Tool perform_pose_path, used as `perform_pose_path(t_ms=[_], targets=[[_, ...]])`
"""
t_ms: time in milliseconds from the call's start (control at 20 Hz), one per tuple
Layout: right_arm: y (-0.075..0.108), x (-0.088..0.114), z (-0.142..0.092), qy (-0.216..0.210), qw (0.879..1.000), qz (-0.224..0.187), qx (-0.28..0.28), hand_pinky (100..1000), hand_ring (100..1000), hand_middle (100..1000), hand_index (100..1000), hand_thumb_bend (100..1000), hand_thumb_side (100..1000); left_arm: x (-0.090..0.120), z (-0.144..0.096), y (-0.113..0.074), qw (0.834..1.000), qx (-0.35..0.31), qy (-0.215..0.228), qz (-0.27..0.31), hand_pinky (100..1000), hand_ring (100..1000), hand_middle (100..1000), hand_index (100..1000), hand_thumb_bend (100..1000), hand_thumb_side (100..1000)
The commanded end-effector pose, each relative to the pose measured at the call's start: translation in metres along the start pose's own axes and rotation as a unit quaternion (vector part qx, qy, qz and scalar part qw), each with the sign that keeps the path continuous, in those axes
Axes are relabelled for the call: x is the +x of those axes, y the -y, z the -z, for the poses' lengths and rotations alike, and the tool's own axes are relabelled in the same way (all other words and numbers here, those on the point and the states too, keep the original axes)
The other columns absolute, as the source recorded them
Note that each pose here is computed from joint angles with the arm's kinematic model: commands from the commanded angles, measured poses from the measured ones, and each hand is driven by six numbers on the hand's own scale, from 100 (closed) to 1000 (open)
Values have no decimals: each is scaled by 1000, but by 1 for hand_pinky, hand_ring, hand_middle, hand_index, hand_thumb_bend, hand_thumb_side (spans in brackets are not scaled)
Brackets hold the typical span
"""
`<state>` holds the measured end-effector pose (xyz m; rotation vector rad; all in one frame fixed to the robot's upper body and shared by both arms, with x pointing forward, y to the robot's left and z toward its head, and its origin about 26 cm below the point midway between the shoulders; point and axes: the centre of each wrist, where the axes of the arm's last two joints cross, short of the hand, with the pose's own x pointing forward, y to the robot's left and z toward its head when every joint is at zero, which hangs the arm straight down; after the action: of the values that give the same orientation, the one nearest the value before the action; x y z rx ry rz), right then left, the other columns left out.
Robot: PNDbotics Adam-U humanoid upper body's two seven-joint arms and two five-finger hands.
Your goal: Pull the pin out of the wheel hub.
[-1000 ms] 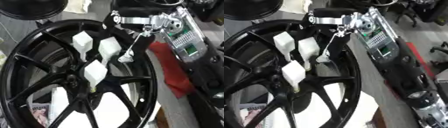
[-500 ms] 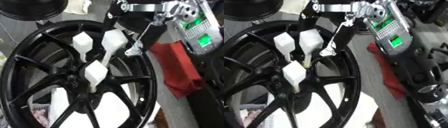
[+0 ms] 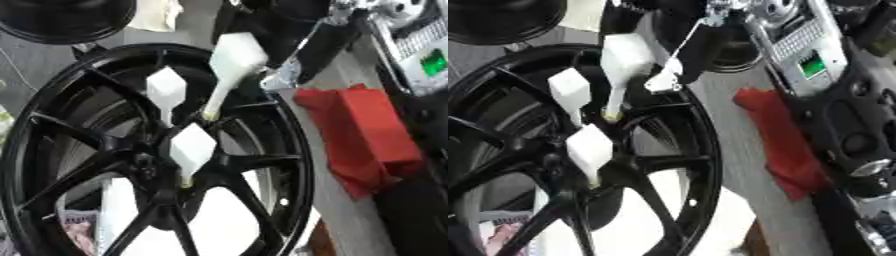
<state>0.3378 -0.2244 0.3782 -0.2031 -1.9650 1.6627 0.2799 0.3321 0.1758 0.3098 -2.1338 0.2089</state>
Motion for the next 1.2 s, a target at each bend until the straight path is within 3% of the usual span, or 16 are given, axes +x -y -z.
perform_pose_path(t_ms=[50, 400, 600, 800, 1000, 1200], targets=[[25, 2, -26, -16, 999, 1, -40, 798, 656, 291, 496, 275, 100, 9, 4, -1, 1000, 1, 18, 1, 789, 610, 532, 689, 100, 753], [50, -1, -77, -48, 992, 23, -111, 801, 656, 288, 494, 251, 100, 9, 4, -3, 1000, 5, 20, 5, 789, 610, 532, 689, 100, 750], [55, -11, -122, -110, 980, 28, -161, 801, 657, 287, 494, 258, 100, 9, 4, -5, 1000, 10, 22, 9, 790, 609, 531, 689, 100, 746], [53, -22, -166, -179, 960, 30, -215, 800, 657, 288, 496, 251, 100, 9, 3, -7, 1000, 16, 23, 10, 790, 608, 531, 689, 100, 743], [31, -42, -207, -269, 929, 19, -254, 798, 665, 294, 502, 263, 100, 9, 3, -8, 999, 22, 27, 10, 790, 607, 531, 689, 100, 739], [-16, -64, -245, -355, 892, 16, -280, 802, 678, 308, 514, 272, 100, 9, 3, -9, 999, 30, 32, 10, 791, 606, 531, 689, 100, 736]])
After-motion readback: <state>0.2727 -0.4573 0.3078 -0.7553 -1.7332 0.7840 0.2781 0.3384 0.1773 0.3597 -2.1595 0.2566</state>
